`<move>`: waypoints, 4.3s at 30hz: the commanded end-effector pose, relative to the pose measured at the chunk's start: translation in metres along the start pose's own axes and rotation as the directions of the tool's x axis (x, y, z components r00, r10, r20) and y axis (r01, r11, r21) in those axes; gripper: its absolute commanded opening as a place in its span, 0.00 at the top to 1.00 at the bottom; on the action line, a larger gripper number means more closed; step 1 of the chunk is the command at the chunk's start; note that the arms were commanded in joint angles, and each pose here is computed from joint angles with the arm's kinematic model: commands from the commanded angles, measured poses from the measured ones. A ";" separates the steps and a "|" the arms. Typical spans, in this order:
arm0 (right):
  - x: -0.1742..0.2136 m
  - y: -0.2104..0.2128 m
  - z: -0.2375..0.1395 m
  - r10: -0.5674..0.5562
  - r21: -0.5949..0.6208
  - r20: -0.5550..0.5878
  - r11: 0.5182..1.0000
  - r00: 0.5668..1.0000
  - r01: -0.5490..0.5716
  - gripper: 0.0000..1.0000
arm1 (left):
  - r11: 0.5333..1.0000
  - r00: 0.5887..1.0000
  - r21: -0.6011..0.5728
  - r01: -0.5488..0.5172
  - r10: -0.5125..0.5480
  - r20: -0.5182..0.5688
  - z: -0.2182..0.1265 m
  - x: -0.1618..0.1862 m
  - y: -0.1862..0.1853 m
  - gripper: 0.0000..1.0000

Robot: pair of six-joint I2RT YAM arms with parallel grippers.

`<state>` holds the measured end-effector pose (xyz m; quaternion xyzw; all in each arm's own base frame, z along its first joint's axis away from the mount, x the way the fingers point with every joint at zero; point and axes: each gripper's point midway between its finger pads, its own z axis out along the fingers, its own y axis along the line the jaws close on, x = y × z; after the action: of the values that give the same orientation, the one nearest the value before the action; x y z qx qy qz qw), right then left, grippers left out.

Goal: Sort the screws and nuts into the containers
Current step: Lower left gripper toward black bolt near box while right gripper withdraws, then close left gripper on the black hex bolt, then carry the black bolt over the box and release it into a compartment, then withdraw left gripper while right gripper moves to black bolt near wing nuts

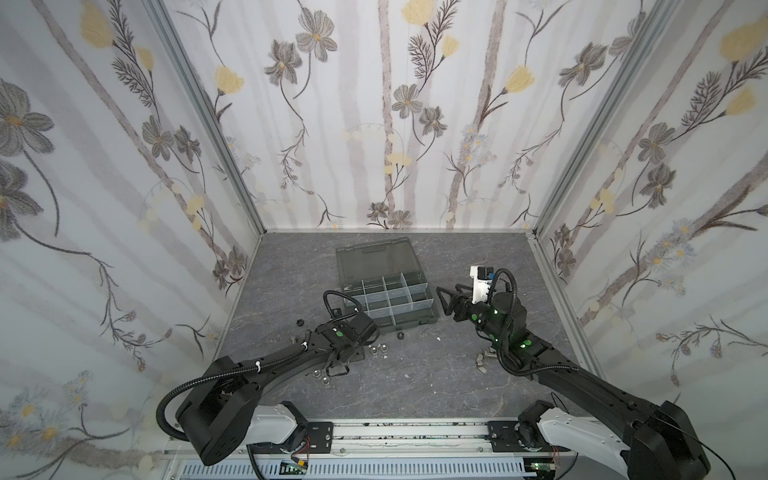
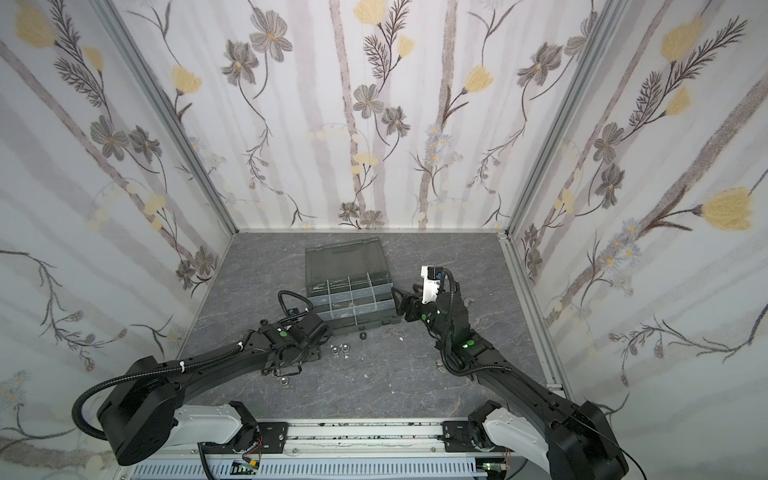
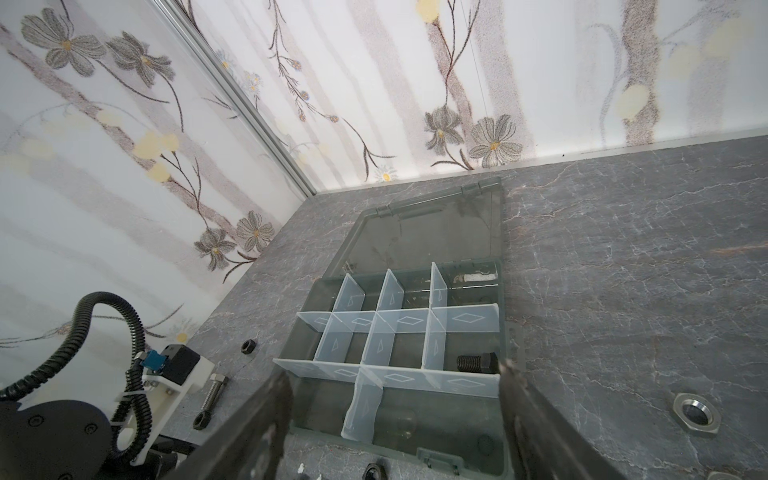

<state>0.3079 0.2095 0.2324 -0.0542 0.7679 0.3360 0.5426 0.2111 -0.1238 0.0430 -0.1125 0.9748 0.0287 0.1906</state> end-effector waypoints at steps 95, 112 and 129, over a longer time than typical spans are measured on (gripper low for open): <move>0.037 -0.038 -0.045 0.214 0.027 -0.146 0.977 0.966 -0.213 0.19 | 0.888 0.957 0.360 -0.286 0.246 0.154 0.003 -0.137 -0.284 0.66; 0.035 -0.066 -0.051 0.140 0.196 -0.147 0.974 0.979 -0.110 0.20 | 0.883 0.951 0.374 -0.282 0.208 0.227 -0.037 -0.157 -0.277 0.23; 0.057 -0.132 -0.040 0.150 0.440 -0.164 0.896 0.975 -0.064 0.30 | 0.835 0.941 0.495 -0.241 0.076 0.330 -0.107 -0.128 -0.192 0.10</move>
<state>0.3035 0.1085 0.1272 0.0640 0.8819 0.1936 0.4250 0.3326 -0.2968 0.1740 0.0496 0.9254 -0.1811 0.3292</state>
